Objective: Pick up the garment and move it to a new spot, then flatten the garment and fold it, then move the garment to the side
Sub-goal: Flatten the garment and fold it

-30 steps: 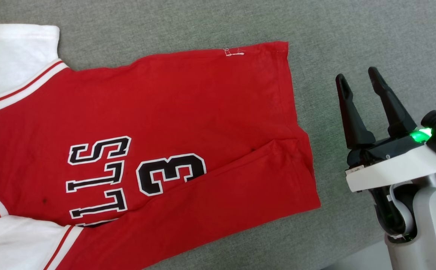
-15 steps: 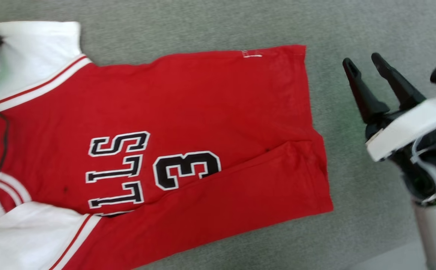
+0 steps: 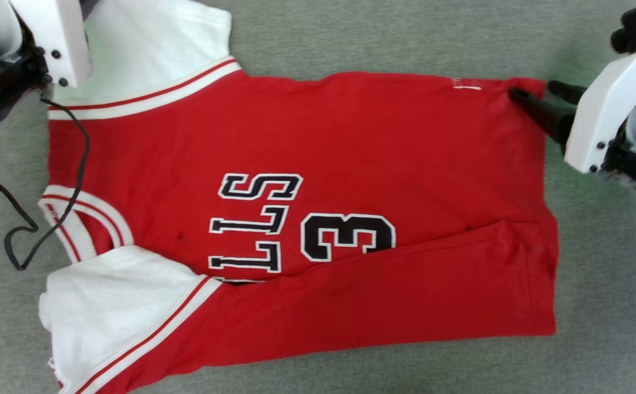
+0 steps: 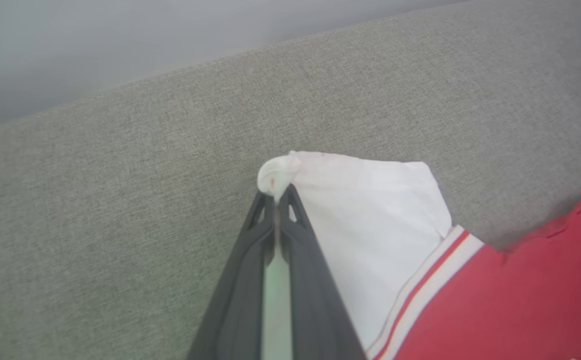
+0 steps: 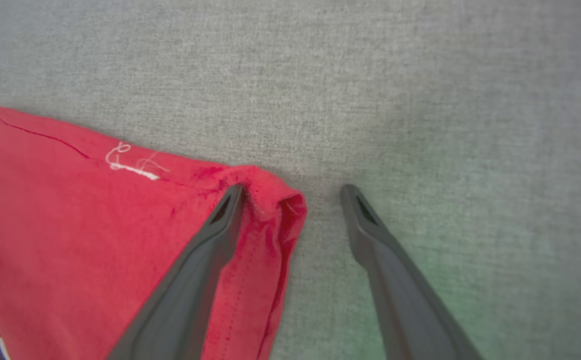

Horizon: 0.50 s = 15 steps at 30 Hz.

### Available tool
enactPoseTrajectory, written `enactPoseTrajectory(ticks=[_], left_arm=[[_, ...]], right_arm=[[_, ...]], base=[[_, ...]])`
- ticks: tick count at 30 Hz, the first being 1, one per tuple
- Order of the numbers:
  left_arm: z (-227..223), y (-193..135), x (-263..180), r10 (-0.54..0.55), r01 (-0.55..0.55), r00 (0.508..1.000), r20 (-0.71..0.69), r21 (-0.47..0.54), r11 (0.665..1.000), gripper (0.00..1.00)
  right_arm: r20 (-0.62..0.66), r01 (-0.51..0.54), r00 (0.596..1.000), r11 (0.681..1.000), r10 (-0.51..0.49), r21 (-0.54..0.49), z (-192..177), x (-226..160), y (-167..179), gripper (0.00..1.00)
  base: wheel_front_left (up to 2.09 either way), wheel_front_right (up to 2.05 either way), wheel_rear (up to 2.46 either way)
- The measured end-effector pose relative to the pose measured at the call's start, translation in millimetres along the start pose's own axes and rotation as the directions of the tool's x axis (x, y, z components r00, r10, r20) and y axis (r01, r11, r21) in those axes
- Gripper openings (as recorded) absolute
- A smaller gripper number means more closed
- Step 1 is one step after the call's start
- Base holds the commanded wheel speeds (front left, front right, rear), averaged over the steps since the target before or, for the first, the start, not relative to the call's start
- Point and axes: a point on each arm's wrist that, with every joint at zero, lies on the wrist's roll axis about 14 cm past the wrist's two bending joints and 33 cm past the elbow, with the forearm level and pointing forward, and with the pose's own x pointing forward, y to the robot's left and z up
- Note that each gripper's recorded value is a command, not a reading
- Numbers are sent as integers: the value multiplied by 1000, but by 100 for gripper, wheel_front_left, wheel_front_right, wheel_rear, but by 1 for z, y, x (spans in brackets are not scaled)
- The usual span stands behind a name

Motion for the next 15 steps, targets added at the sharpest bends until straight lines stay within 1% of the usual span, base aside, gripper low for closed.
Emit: enactPoseTrajectory(ticks=[3, 4, 5, 6, 7, 8, 11, 15], left_arm=[[-2, 4, -3, 8, -8, 1000, 14, -2, 1000, 0], [-2, 4, -3, 8, -8, 1000, 20, -2, 1000, 0], [-3, 4, -3, 8, -8, 1000, 24, 1, 1000, 0], [-2, 4, -4, 10, -10, 1000, 29, 1, 1000, 0], [-2, 5, -6, 12, -12, 999, 36, 3, 1000, 0], [-1, 6, -7, 14, -15, 999, 40, 2, 1000, 0], [3, 8, -11, 20, -21, 998, 65, 12, 1000, 0], [6, 7, -19, 24, -25, 995, 94, 18, 1000, 0]], right_arm=[[-75, -2, 997, 1000, 2, -4, -5, 10, 2, 100], [-96, -5, 995, 1000, 5, -5, -7, 12, 3, 93], [-112, -6, 994, 1000, 5, -8, -8, 13, 4, 93], [-124, -4, 992, 1000, 2, -16, -8, 13, 4, 37], [-128, -6, 992, 1000, 3, -17, -8, 13, 5, 8], [-132, -7, 991, 1000, 5, -17, -9, 13, 6, 0], [-140, -21, 990, 999, 17, -25, -9, 13, 12, 0], [-115, -20, 993, 999, 16, -37, -3, 6, 14, 0]], base=[[0, 0, 0], [0, 0, 0], [0, 0, 0], [0, 0, 0], [0, 0, 0], [0, 0, 0], [0, 0, 0], [0, 0, 0]])
